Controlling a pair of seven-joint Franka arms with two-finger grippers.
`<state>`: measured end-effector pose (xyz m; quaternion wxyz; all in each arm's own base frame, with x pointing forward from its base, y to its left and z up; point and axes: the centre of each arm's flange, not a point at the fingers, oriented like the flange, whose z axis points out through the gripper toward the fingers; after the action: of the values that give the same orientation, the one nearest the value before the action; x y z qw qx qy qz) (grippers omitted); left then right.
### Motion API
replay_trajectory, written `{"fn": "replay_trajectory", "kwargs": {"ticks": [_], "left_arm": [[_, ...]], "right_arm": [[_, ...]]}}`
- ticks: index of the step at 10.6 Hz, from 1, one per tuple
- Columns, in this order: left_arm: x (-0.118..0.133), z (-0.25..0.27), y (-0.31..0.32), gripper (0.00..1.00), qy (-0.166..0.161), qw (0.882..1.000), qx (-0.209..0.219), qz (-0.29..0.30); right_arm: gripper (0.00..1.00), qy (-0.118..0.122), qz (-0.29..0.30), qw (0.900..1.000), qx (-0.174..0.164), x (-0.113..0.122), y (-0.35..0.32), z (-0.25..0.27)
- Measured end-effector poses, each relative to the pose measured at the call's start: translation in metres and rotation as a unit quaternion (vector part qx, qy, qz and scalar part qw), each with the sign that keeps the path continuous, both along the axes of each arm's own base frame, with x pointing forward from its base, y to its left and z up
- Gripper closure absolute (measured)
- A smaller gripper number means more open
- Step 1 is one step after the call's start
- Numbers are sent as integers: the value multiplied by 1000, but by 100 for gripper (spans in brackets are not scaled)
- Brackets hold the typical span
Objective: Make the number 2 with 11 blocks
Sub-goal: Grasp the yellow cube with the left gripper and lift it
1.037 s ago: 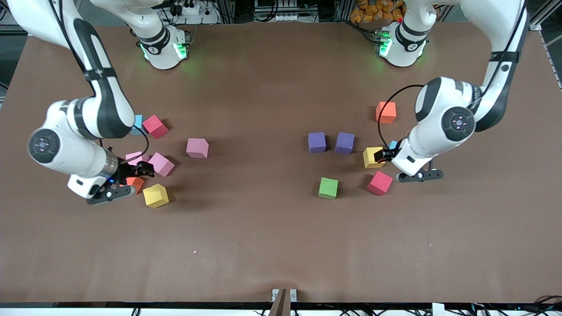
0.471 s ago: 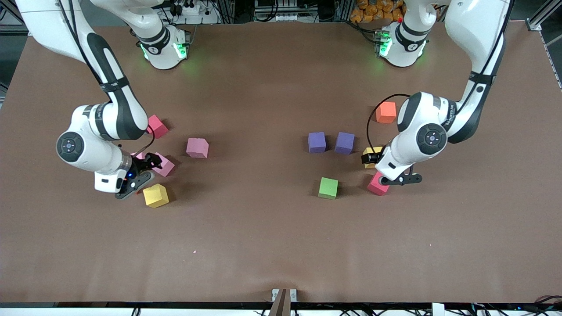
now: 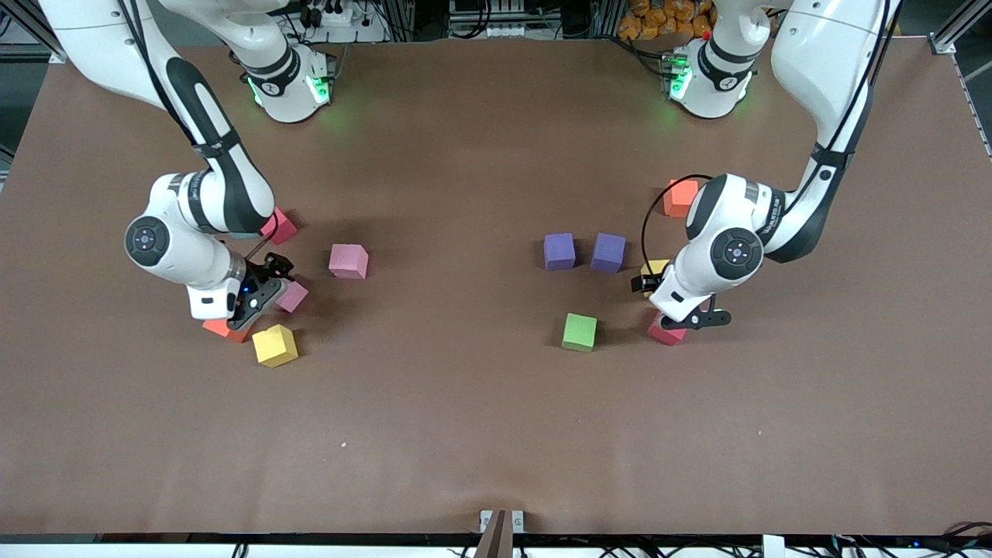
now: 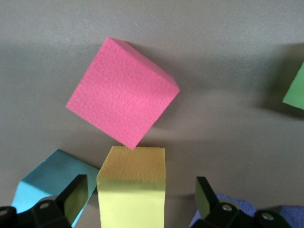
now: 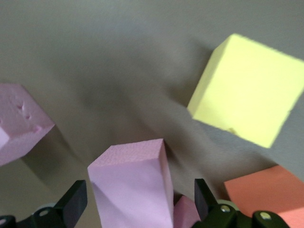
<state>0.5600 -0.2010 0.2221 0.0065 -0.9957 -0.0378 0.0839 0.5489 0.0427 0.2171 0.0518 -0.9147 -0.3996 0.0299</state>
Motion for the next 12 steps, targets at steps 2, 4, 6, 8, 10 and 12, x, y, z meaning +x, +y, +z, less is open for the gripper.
{"fn": "replay_trajectory", "kwargs": {"ticks": [2,4,6,8,10,12], "left_arm": [[-10,-15,2,0,1,1000,-1,0],[-21,-26,5,0,13,1000,3,-2],[-26,-30,6,0,19,1000,5,-2],[-28,-31,6,0,20,1000,6,-2],[-25,-25,7,28,12,1000,4,-1],[-21,-8,6,42,-2,1000,3,4]], "right_arm": [[0,-2,27,1000,2,-5,11,-5],[0,-22,66,998,4,-7,15,-15],[0,-24,87,996,3,-8,7,-32],[0,-21,90,996,3,-9,5,-40],[2,-19,89,996,4,-10,5,-41],[6,-20,88,996,4,-9,6,-41]]}}
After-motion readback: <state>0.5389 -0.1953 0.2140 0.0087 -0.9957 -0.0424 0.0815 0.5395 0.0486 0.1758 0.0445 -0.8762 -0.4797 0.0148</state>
